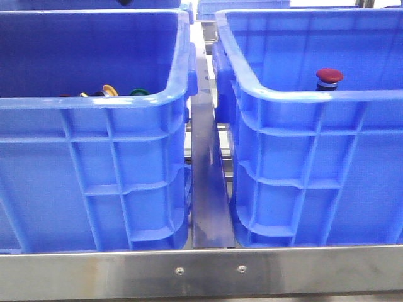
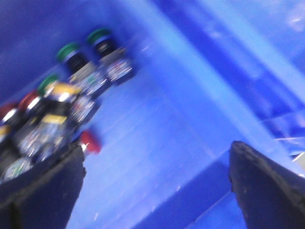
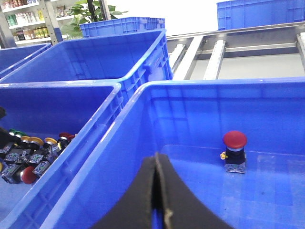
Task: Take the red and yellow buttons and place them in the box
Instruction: 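Grasp a yellow-capped button with the left gripper and lift it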
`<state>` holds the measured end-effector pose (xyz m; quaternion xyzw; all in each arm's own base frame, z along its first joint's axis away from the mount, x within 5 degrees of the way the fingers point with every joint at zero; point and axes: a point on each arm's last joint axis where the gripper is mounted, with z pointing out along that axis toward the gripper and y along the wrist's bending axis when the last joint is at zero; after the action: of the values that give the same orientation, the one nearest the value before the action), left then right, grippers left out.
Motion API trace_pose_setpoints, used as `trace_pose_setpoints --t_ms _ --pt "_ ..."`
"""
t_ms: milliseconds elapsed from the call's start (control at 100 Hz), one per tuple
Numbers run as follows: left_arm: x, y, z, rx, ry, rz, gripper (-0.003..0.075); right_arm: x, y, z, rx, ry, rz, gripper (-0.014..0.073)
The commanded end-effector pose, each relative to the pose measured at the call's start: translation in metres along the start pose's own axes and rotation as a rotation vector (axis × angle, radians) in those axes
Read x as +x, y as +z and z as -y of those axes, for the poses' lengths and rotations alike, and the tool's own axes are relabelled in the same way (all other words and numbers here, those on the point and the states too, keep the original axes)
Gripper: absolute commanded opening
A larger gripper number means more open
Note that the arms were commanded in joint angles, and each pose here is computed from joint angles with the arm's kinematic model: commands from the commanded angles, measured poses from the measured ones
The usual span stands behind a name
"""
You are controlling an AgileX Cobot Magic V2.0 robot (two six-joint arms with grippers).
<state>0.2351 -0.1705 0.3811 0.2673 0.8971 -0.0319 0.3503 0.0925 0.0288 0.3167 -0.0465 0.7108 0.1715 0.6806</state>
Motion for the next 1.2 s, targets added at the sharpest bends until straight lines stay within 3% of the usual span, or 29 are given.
trace_pose_setpoints --t_ms 0,160,360,570,770,1190 --pt "-0.01 -0.014 -0.016 -0.028 -0.08 0.031 0.0573 -0.01 -0.001 0.001 0.02 0.0 0.046 -0.0068" --pt "-0.013 -0.001 -0.051 -0.03 -0.209 -0.046 0.0573 -0.01 -0.001 0.001 0.02 0.0 0.046 -0.0068" --pt "-0.011 0.029 -0.087 0.086 -0.273 -0.165 0.0573 -0.01 -0.001 0.001 0.02 0.0 0.046 -0.0068" --pt "-0.016 0.063 -0.111 0.135 -0.198 -0.2 0.0573 -0.01 -0.001 0.001 0.02 0.0 0.046 -0.0068" --pt "-0.027 0.093 -0.117 0.161 -0.035 -0.222 0.0573 -0.01 -0.001 0.001 0.02 0.0 0.046 -0.0068" --pt "-0.028 0.143 -0.129 0.129 0.082 -0.27 0.0567 -0.01 -0.001 0.001 0.02 0.0 0.046 -0.0068"
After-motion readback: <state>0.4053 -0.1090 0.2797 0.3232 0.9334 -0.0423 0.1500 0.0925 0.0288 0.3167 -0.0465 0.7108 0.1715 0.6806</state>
